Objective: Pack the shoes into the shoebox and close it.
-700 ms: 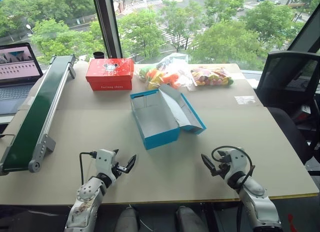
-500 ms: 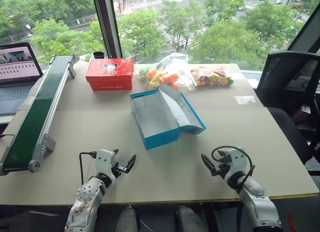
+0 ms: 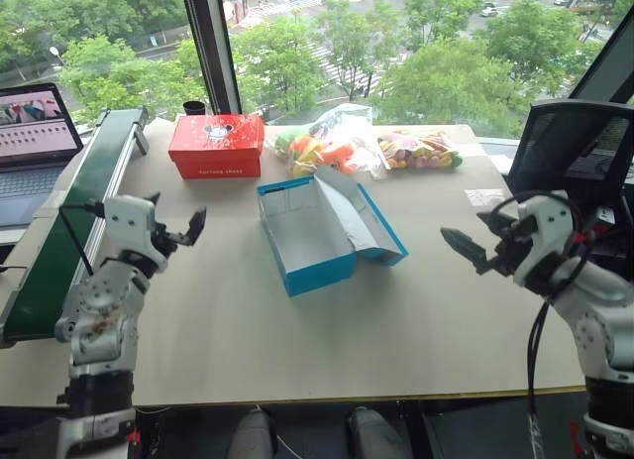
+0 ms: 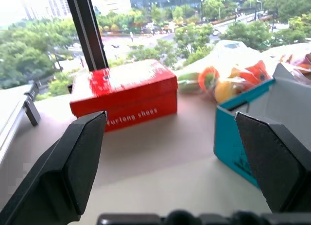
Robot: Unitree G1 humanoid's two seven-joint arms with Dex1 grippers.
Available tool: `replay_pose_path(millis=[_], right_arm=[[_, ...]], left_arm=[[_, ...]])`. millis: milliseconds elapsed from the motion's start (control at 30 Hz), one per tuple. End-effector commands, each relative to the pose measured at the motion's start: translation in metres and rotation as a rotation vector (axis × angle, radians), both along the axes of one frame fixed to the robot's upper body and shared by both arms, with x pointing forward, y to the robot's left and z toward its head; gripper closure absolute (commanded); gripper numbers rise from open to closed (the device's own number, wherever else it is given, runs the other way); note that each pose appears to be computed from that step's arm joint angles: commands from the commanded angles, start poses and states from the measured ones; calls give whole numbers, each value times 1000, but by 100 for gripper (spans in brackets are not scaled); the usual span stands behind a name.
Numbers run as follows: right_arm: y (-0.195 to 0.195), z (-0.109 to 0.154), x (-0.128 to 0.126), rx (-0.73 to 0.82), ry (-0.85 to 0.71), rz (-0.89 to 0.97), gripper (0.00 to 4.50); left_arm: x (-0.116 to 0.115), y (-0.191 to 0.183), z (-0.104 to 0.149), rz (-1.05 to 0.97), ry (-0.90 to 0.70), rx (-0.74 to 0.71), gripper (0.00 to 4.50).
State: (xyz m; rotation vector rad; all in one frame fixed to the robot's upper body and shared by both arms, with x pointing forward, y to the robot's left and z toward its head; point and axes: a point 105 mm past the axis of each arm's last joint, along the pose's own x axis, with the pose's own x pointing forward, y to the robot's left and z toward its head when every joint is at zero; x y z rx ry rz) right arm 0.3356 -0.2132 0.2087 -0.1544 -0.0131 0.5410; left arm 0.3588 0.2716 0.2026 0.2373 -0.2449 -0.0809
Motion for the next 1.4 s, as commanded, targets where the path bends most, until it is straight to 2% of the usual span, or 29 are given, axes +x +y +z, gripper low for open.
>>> replay_pose_path(millis=[33, 167, 333, 533, 633, 767, 1133, 1400], right_arm=[[70, 34, 0, 45, -55, 262, 2], [125, 29, 1, 76, -36, 429, 2], [154, 10, 6, 70, -26, 461, 2], [182, 2, 14, 58, -53, 481, 2], [191, 2, 16, 62, -62, 489, 2], [201, 1, 21, 81, -74, 479, 2], [207, 1, 20, 99, -107, 498, 2], [209, -2, 17, 98, -108, 487, 2]], left_arm=[[-6, 50, 30, 234, -64, -47, 0], [-21, 67, 26, 317, -24, -48, 0], [-43, 89, 9, 421, 48, -87, 0], [-56, 102, 0, 452, 88, -109, 0], [-55, 100, 0, 429, 77, -118, 0], [-48, 104, -15, 427, 130, -98, 0], [-29, 122, -31, 453, 149, -139, 0], [-31, 137, -53, 456, 189, -121, 0]])
